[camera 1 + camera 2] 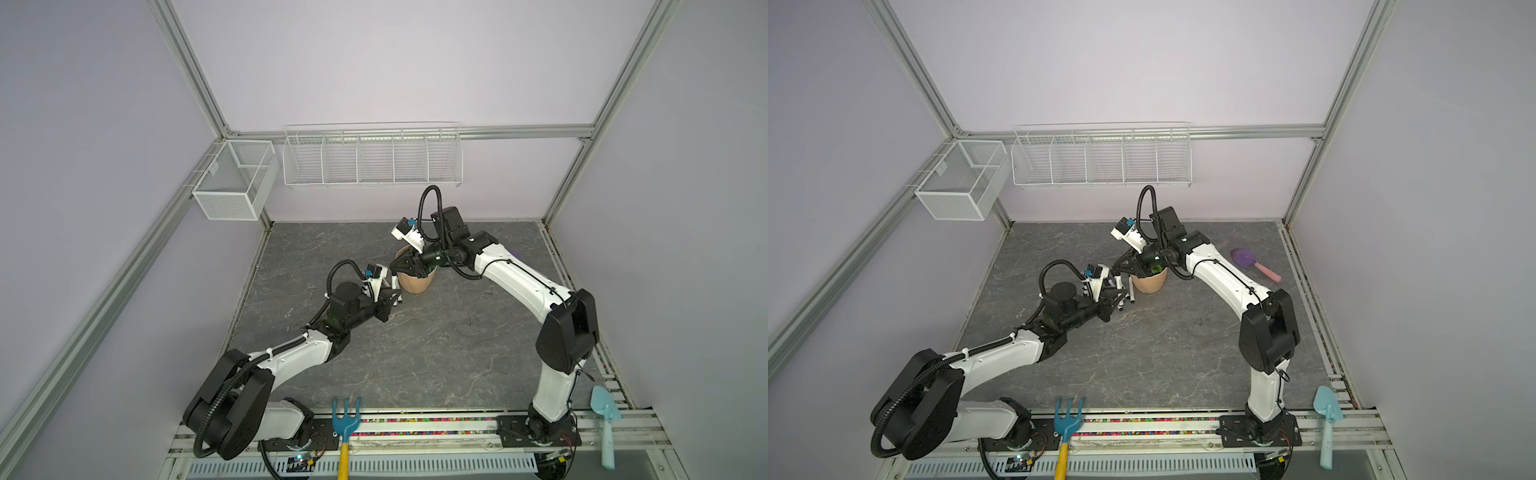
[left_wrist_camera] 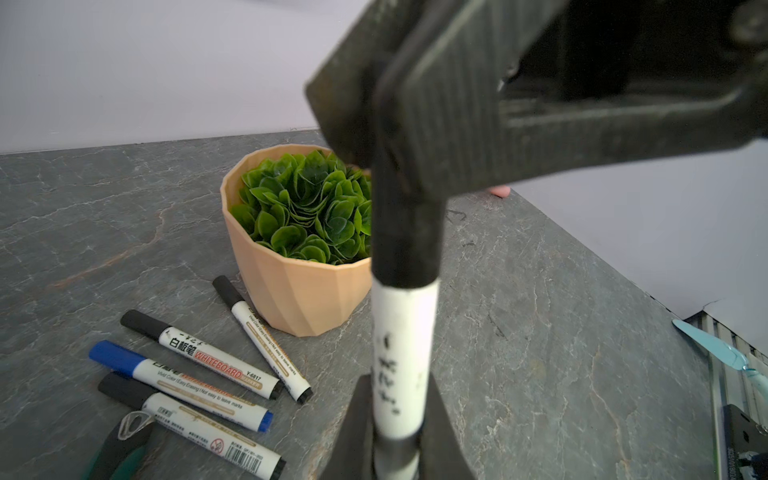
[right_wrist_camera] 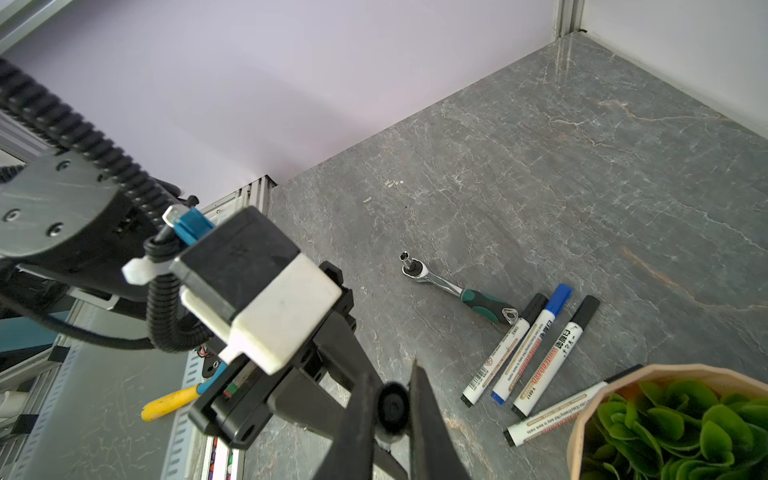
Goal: Insert the pens into the pen caps
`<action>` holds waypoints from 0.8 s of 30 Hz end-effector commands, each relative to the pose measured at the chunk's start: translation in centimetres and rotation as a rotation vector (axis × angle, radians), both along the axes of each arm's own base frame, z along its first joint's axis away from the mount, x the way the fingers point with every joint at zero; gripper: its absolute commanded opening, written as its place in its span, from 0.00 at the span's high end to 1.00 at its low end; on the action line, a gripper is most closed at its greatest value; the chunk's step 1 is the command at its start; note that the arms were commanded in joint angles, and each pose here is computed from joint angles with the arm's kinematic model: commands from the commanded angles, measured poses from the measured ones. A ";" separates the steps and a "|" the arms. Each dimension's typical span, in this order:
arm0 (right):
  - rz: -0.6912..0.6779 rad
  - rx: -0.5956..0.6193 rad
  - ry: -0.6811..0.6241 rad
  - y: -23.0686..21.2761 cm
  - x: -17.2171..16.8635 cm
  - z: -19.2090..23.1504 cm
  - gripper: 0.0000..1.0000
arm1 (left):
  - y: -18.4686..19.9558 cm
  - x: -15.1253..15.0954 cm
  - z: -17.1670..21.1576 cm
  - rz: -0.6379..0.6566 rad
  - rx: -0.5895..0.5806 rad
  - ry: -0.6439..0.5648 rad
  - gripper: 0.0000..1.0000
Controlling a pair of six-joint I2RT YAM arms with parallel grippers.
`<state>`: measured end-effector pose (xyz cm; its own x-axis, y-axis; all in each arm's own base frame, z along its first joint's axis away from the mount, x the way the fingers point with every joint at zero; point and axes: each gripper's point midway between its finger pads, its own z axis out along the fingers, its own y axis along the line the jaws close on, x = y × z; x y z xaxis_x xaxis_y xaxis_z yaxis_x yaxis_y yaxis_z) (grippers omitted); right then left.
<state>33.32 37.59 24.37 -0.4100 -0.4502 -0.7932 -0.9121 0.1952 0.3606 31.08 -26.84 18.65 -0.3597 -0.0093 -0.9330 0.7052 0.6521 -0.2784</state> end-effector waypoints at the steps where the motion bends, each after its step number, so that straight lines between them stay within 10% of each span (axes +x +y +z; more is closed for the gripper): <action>1: 0.044 -0.437 0.542 -5.3 -9.8 -11.7 0.93 | 7.1 1.5 26.4 0.278 -0.517 -0.666 1.00; 24: 0.091 -0.542 0.524 -6.1 -11.5 -13.7 0.93 | 11.8 1.1 32.6 0.342 -0.591 -0.818 1.00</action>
